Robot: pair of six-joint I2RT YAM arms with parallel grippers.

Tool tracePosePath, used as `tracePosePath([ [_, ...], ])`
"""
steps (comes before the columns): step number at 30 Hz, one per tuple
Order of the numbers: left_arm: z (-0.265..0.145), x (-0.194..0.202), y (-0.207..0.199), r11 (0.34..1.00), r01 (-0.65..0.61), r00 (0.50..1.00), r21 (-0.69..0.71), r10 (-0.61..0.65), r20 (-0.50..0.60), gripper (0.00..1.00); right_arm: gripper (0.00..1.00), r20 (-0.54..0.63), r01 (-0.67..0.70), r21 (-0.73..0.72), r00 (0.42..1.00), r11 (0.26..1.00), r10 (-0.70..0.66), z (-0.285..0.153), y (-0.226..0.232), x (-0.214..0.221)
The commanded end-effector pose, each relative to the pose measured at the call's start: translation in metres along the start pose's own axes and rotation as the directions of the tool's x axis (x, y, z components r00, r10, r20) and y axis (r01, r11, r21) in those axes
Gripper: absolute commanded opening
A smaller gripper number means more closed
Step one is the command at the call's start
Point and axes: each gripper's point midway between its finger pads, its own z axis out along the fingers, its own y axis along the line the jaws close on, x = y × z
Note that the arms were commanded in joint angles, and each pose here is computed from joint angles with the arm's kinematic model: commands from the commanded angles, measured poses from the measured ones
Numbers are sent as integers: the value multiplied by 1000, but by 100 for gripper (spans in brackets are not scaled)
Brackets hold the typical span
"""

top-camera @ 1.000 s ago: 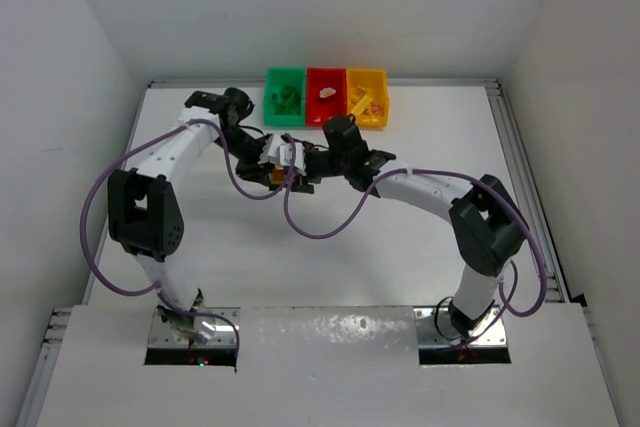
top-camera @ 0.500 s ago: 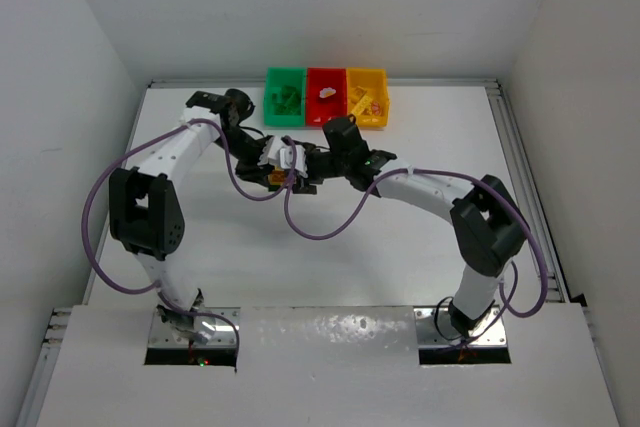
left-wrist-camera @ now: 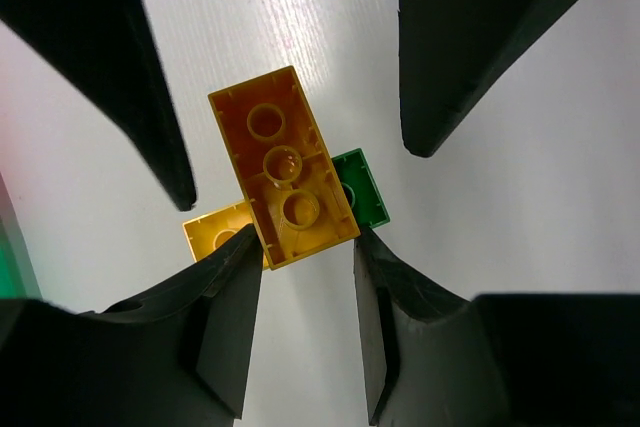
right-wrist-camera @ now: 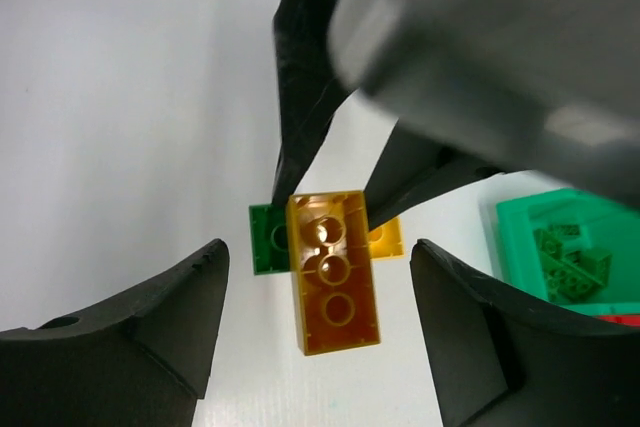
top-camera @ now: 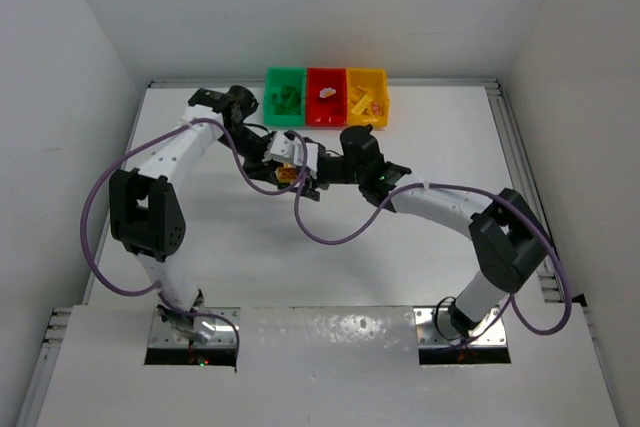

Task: Sort the legos into containers by color

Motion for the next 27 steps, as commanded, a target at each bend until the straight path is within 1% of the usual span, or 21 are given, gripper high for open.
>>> tracePosePath([
  [1, -13, -27, -1, 997, -65, 997, -36, 67, 47, 0, 72, 98, 32, 65, 994, 997, -38, -13, -18, -37],
  [6, -18, -33, 1, 995, -87, 995, -52, 89, 51, 0, 72, 124, 18, 101, 992, 995, -30, -24, -25, -39],
  [12, -26, -45, 4, 991, -109, 991, -80, 115, 68, 0, 72, 116, 1, 54, 993, 999, -7, -33, -16, -34],
  [17, -28, -52, 2, 989, -120, 988, -89, 128, 84, 0, 72, 100, 14, 52, 995, 999, -19, -41, -16, -30],
  [20, -27, -54, 0, 989, -121, 987, -83, 129, 94, 0, 72, 102, 31, 56, 994, 998, -36, -40, -21, -32],
  [23, -25, -60, -2, 989, -126, 985, -78, 134, 106, 0, 72, 83, 37, 30, 996, 999, -39, -35, -20, -26],
  [27, -27, -63, -2, 987, -136, 984, -86, 145, 100, 0, 67, 60, 26, 0, 998, 1000, -26, -32, -17, -17],
])
